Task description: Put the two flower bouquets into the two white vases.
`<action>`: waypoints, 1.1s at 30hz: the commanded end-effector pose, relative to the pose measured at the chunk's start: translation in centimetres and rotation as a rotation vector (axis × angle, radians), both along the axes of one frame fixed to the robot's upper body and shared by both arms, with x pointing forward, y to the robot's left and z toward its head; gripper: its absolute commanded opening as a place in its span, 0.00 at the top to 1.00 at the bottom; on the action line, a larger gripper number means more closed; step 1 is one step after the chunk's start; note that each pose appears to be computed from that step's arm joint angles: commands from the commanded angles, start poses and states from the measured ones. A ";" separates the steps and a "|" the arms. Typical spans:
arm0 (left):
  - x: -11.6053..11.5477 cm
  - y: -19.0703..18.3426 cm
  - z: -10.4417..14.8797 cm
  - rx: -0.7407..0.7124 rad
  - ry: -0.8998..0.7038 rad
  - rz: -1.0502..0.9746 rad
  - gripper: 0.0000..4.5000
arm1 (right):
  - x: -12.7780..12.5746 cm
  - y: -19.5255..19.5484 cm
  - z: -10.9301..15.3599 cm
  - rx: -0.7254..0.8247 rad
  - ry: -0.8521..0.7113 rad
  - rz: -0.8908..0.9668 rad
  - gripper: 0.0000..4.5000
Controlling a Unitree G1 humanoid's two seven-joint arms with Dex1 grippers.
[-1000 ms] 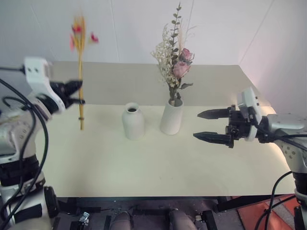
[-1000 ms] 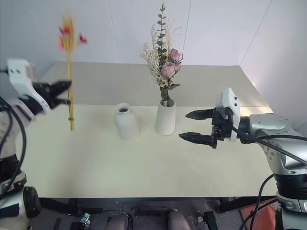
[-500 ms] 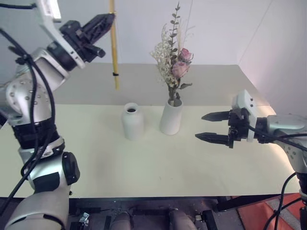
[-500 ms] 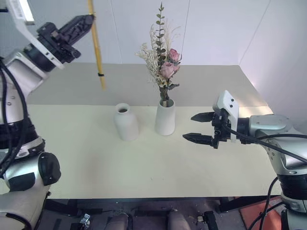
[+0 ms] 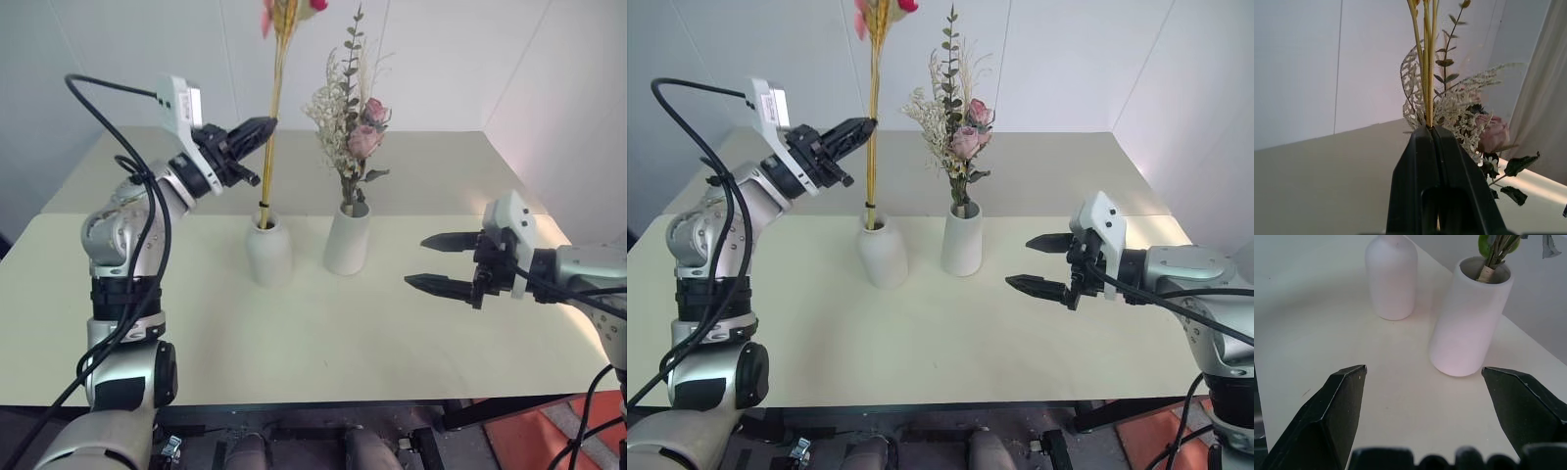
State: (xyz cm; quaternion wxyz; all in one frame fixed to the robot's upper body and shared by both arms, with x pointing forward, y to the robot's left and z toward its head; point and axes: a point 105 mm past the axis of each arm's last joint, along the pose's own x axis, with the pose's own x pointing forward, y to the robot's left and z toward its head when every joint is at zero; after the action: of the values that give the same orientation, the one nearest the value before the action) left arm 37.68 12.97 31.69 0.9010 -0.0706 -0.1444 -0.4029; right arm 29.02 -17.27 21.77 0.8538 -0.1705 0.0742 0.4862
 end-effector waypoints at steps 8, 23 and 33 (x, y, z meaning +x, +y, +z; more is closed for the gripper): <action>-0.7 -0.1 -1.3 0.037 -0.029 0.044 0.99 | -0.5 0.2 1.5 0.016 -0.057 0.020 0.00; -3.9 2.7 -2.6 0.041 0.034 0.087 0.42 | -0.6 0.2 1.3 0.018 -0.058 0.029 0.00; -9.9 9.3 -4.6 0.218 0.099 0.287 0.00 | -0.7 -0.1 0.8 0.020 -0.038 0.035 0.00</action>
State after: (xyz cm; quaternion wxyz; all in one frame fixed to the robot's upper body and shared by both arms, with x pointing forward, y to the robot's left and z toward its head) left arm 28.88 22.57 25.68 0.9621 0.0001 -0.0388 -0.2697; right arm 28.43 -17.34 21.33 0.8487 -0.1561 0.0770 0.4995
